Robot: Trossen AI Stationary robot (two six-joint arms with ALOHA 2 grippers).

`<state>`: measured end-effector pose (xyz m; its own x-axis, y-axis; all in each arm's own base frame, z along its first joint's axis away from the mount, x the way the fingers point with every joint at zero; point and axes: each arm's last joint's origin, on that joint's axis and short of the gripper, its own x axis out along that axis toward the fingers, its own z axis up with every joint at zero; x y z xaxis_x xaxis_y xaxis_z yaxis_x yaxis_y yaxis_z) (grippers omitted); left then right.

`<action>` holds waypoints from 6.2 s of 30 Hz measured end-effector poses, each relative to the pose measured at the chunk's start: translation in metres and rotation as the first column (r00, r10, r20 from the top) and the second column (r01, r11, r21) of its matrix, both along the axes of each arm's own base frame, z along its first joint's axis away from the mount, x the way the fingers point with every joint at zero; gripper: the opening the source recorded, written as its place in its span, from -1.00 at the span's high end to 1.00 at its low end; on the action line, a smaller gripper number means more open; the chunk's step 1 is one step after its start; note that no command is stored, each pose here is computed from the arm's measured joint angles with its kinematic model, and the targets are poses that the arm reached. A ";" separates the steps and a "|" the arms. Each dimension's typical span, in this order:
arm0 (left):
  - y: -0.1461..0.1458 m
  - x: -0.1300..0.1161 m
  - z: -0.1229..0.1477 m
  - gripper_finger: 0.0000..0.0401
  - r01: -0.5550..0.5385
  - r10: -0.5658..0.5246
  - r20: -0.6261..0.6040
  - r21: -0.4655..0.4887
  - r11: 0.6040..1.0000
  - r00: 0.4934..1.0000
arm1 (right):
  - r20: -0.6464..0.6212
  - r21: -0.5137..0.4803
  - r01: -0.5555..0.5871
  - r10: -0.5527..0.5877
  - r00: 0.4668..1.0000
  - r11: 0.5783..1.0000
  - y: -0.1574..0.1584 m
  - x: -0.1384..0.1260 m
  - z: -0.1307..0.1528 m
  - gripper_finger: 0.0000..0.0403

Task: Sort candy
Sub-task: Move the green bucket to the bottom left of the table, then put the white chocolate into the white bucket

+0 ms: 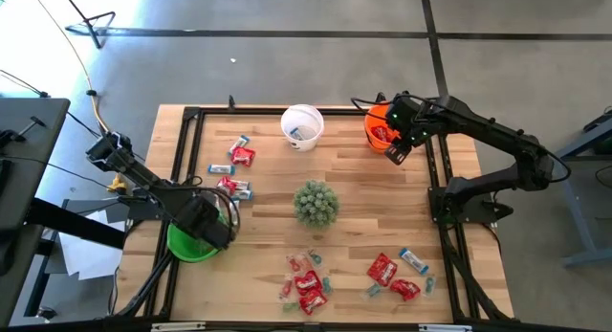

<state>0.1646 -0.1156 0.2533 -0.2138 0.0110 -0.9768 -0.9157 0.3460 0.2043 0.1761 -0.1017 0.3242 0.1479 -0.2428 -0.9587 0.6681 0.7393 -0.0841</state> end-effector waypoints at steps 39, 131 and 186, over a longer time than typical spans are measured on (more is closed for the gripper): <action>-0.099 -0.003 0.009 0.65 -0.107 0.271 0.252 -0.517 0.849 0.929 | 0.007 -0.011 -0.013 0.013 1.000 1.000 -0.001 0.001 0.000 0.28; -0.032 0.013 -0.032 0.78 0.031 0.024 0.209 -0.254 0.967 0.978 | 0.037 -0.006 0.032 -0.031 0.999 0.999 -0.001 0.003 0.001 0.28; 0.006 0.039 0.050 0.78 0.229 -0.344 0.401 0.308 0.924 0.849 | 0.087 0.004 0.053 -0.053 0.995 0.999 -0.002 0.006 0.002 0.28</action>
